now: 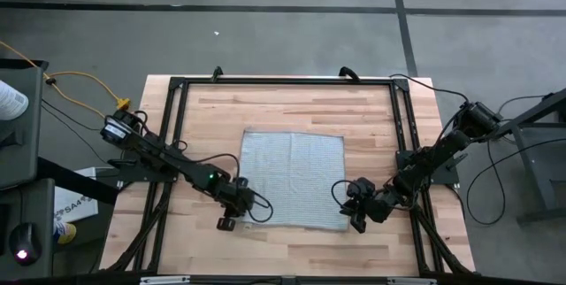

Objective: Fold microfiber towels
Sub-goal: Fold the grey towel

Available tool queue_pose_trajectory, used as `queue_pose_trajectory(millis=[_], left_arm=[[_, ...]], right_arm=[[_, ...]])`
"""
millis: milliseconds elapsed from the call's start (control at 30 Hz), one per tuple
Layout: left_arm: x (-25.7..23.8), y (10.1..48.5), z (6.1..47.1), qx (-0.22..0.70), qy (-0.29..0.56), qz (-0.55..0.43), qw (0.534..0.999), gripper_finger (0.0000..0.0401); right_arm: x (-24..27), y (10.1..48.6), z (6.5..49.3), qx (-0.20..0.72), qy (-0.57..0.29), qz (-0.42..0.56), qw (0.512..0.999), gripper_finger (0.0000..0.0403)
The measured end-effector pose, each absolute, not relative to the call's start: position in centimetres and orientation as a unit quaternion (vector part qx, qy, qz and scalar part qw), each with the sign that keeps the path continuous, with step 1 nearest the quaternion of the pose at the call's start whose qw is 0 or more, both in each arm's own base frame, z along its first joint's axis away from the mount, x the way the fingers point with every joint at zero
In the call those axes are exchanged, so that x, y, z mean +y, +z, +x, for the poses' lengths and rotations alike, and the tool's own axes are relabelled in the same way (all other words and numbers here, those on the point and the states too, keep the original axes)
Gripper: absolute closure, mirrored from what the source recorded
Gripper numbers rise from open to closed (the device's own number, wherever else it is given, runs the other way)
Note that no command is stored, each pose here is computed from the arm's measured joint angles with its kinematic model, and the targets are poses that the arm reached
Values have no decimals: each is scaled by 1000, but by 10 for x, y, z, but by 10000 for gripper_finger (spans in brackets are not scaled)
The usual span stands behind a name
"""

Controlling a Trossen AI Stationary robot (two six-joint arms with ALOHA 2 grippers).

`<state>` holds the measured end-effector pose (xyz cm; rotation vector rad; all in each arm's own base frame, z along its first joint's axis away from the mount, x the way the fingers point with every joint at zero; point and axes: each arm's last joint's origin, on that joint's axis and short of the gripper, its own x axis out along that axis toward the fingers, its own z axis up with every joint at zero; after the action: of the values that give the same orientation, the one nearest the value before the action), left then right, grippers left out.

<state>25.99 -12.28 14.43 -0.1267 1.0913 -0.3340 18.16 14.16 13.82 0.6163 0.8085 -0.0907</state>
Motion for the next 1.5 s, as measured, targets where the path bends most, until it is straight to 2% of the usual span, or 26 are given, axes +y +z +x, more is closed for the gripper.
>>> queue_pose_trajectory(millis=[400, 633, 833, 1100, 1367, 1500], left_arm=[[-120, 145, 260, 518, -139, -32, 843, 343], [-122, 162, 269, 526, -118, -1, 842, 343], [-124, 175, 273, 534, -115, 1, 838, 343], [-129, 191, 285, 500, -120, -9, 857, 343], [-128, 194, 289, 475, -53, -58, 876, 343], [-128, 194, 290, 468, -27, -82, 879, 343]], right_arm=[[136, 139, 185, 364, -68, 279, 886, 329], [126, 140, 194, 354, -81, 271, 892, 330], [121, 142, 201, 346, -58, 251, 902, 330], [104, 145, 213, 327, -74, 226, 914, 330], [72, 146, 226, 303, -137, 255, 908, 330], [59, 149, 233, 289, -138, 265, 909, 330]])
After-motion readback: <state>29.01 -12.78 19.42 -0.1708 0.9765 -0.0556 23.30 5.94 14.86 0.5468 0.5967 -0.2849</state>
